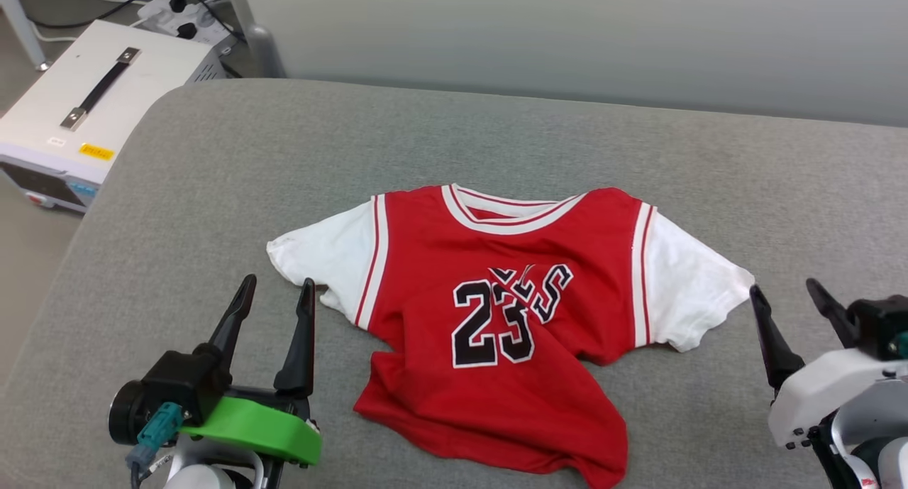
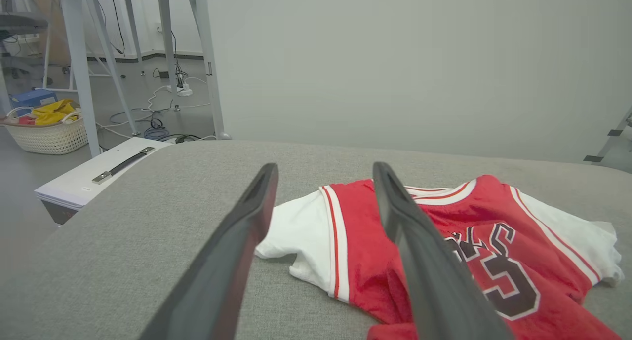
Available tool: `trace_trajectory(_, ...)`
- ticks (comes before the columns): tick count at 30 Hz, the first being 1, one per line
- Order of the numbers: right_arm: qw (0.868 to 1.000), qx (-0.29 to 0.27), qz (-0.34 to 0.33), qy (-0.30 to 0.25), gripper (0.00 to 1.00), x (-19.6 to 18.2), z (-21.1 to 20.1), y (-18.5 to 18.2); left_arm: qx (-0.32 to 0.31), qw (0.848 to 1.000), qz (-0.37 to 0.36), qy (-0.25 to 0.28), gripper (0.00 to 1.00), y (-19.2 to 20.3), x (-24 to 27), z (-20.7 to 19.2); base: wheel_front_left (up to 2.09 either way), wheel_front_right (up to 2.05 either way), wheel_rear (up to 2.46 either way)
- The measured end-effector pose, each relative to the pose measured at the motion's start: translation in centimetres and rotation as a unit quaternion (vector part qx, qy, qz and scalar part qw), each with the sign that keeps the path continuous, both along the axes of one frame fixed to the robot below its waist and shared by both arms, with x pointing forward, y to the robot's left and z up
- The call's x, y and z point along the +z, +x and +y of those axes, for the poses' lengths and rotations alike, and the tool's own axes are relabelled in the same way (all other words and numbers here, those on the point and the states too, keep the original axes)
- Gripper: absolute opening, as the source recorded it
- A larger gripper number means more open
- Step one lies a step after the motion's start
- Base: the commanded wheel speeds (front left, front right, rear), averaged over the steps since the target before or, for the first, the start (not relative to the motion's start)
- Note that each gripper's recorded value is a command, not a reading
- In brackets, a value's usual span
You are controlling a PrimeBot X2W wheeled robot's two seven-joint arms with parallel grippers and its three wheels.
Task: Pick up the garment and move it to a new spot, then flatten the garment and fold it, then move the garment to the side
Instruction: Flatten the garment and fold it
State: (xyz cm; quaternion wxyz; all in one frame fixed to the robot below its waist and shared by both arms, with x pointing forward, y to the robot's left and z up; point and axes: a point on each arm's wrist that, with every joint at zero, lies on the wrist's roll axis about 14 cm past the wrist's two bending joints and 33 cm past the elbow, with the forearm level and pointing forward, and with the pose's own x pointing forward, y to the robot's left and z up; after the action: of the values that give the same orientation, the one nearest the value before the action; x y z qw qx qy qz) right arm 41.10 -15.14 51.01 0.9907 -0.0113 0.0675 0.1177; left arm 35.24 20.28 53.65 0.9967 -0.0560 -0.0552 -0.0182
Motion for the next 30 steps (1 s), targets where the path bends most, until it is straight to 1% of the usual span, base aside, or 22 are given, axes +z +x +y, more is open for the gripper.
trace_trajectory(2, 0.998, 0.013, 0.059, -0.013, 1.0, -1.6, 0.3, 0.0, -0.002, 1.0, -0.003, 0.006, 1.0, -0.1, 0.0, -0.1, 0.0, 0.0, 0.0)
trace_trajectory(5, 0.987, 0.028, 0.156, -0.036, 1.0, -4.0, 0.5, 0.5, -0.006, 1.0, 0.001, 0.001, 1.0, 0.0, -0.3, -0.3, 0.0, 0.0, 0.0)
trace_trajectory(6, 0.981, 0.031, 0.185, -0.047, 1.0, -4.6, 0.4, 0.9, -0.006, 1.0, 0.004, 0.001, 1.0, 0.1, -0.6, -0.3, 0.0, 0.0, 0.0)
trace_trajectory(9, 0.965, 0.041, 0.251, -0.057, 1.0, -5.6, 0.9, 2.1, -0.001, 1.0, 0.013, -0.001, 1.0, 0.3, -1.2, 0.0, 0.0, 0.0, 0.0)
trace_trajectory(11, 0.952, 0.049, 0.293, -0.073, 1.0, -6.5, 1.3, 2.7, 0.006, 1.0, 0.015, 0.004, 1.0, 0.4, -1.4, 0.6, 0.0, 0.0, 0.0)
trace_trajectory(15, 0.931, 0.068, 0.347, -0.089, 1.0, -8.2, 2.7, 3.4, 0.016, 1.0, 0.024, 0.006, 1.0, 0.4, -2.1, 1.3, 0.0, 0.0, 0.0)
trace_trajectory(18, 0.912, 0.088, 0.388, -0.098, 1.0, -10.1, 4.0, 3.1, 0.032, 0.999, 0.028, 0.006, 1.0, 0.2, -2.4, 2.1, 0.0, 0.0, 0.0)
trace_trajectory(21, 0.895, 0.096, 0.422, -0.107, 1.0, -12.1, 4.6, 2.6, 0.045, 0.998, 0.036, 0.008, 1.0, -0.3, -2.8, 3.0, 0.0, 0.0, 0.0)
trace_trajectory(23, 0.89, 0.098, 0.429, -0.119, 1.0, -12.8, 4.6, 2.6, 0.054, 0.998, 0.039, 0.01, 1.0, -0.5, -3.0, 3.5, 0.0, 0.0, 0.0)
trace_trajectory(27, 0.883, 0.104, 0.439, -0.127, 1.0, -14.0, 5.0, 2.6, 0.063, 0.997, 0.042, 0.014, 1.0, -0.7, -3.2, 4.1, 0.0, 0.0, 0.0)
trace_trajectory(28, 0.882, 0.105, 0.442, -0.13, 0.93, -14.3, 4.9, 2.5, 0.064, 0.997, 0.042, 0.015, 1.0, -0.7, -3.2, 4.2, 0.0, 0.0, 0.0)
trace_trajectory(29, 0.882, 0.105, 0.441, -0.132, 0.44, -14.4, 4.8, 2.5, 0.066, 0.997, 0.042, 0.016, 1.0, -0.7, -3.2, 4.3, 0.0, 0.0, 0.0)
trace_trajectory(30, 0.885, 0.102, 0.432, -0.141, 0.0, -14.4, 4.2, 2.6, 0.068, 0.997, 0.04, 0.02, 1.0, -0.6, -3.2, 4.6, 0.0, 0.0, 0.0)
